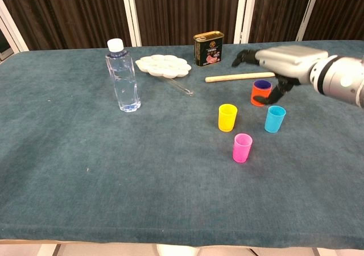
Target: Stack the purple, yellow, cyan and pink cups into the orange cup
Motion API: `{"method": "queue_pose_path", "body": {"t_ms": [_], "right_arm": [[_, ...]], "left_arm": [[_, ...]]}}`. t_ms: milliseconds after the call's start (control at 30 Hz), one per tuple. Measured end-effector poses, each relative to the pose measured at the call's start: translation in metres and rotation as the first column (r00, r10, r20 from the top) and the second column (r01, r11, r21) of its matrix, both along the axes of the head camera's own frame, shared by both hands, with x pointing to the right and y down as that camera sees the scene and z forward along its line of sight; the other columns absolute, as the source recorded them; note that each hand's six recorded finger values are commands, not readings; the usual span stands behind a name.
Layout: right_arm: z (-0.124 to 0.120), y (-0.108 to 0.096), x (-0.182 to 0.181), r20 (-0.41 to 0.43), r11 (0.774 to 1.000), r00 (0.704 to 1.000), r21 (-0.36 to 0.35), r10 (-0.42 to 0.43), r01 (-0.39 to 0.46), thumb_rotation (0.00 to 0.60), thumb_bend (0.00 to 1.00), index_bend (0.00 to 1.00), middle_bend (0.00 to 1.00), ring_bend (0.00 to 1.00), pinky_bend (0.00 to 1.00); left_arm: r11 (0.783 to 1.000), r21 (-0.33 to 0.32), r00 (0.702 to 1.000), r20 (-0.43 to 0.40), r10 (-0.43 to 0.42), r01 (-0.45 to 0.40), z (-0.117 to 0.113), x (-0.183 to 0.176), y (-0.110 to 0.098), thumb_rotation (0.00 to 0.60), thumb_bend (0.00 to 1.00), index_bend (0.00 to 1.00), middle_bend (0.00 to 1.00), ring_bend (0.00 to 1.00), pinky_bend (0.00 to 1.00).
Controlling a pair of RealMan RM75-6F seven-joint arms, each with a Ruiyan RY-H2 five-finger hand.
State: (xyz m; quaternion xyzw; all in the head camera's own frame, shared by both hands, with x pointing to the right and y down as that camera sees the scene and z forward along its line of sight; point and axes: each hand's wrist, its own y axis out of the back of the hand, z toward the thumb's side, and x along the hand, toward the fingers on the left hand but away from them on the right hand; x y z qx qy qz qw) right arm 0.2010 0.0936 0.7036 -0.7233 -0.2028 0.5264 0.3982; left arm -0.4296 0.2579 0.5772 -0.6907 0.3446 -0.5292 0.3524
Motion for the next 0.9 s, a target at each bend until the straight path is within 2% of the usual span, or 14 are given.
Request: {"method": "queue_pose_path", "body": {"t_ms": [233, 533, 900], "right_arm": [[0.017, 0.018, -0.018, -0.029, 0.998, 0.998, -0.034, -0.061, 0.060, 0.600, 0.49, 0.32, 0.00, 0.00, 0.00], [0.035, 0.021, -0.035, -0.022, 0.998, 0.999, -0.053, -0.044, 0.043, 0.600, 0.50, 0.43, 0.00, 0.00, 0.00], [0.035, 0.018, -0.044, 0.020, 1.000, 1.000, -0.027, -0.009, 0.009, 0.600, 0.49, 0.59, 0.04, 0.00, 0.00]], "left_arm": [[1.000, 0.007, 1.000, -0.005, -0.004, 0.004, -0.002, -0.001, -0.001, 0.600, 0.46, 0.00, 0.00, 0.00, 0.07], [1.000, 0.009, 1.000, -0.011, -0.011, 0.011, -0.004, -0.004, -0.001, 0.600, 0.46, 0.00, 0.00, 0.00, 0.07], [1.000, 0.009, 1.000, -0.017, -0.013, 0.013, -0.006, -0.005, -0.001, 0.600, 0.46, 0.00, 0.00, 0.00, 0.07]]}}
